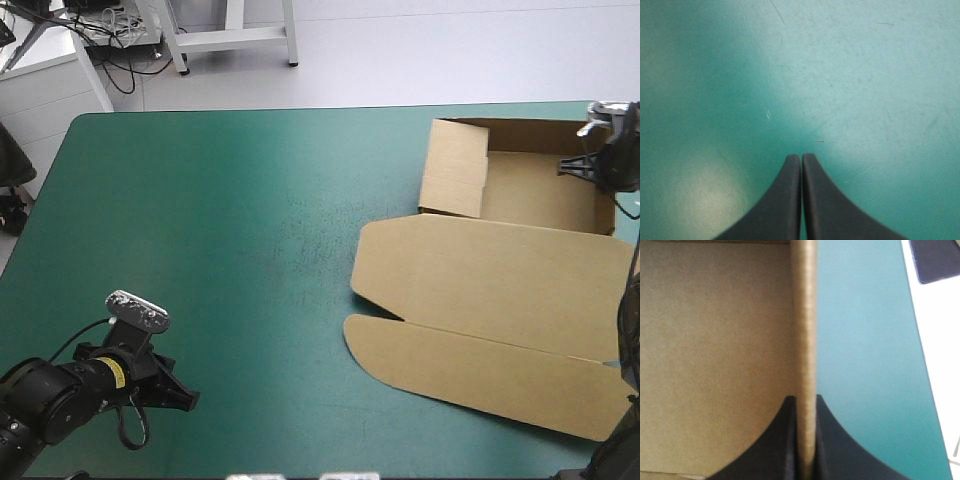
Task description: Fold the box
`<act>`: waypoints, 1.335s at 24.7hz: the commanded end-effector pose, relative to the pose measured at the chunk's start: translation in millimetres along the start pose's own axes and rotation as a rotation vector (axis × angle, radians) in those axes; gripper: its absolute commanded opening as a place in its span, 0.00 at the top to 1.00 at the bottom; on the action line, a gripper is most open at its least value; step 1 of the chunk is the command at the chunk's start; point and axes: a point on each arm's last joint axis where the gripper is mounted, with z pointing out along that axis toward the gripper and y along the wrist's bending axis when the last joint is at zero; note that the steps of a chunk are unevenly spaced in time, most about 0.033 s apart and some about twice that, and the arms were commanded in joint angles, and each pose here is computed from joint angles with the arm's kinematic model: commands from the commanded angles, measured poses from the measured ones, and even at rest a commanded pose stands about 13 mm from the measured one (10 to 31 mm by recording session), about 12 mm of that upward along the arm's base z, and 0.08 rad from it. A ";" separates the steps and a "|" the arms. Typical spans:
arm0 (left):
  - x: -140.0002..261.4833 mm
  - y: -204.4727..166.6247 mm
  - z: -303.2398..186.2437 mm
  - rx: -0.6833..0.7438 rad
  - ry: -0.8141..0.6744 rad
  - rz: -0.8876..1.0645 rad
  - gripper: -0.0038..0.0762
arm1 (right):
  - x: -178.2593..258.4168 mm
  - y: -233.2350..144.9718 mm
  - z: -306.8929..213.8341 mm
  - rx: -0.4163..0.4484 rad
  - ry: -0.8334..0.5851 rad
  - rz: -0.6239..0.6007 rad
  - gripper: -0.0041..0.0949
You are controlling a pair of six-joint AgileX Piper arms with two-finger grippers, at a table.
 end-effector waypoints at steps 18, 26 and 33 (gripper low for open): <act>-8.2 0.5 -6.8 -0.010 -0.070 0.005 0.96 | 17.1 -111.6 -35.0 0.006 -0.133 0.305 0.37; -10.4 0.9 -7.0 -0.015 -0.094 0.011 0.96 | 19.7 -98.0 -80.0 -0.084 -0.208 0.256 0.38; -13.8 1.3 -7.4 -0.020 -0.132 0.019 0.96 | 22.8 -72.3 -122.6 -0.303 -0.290 0.215 0.96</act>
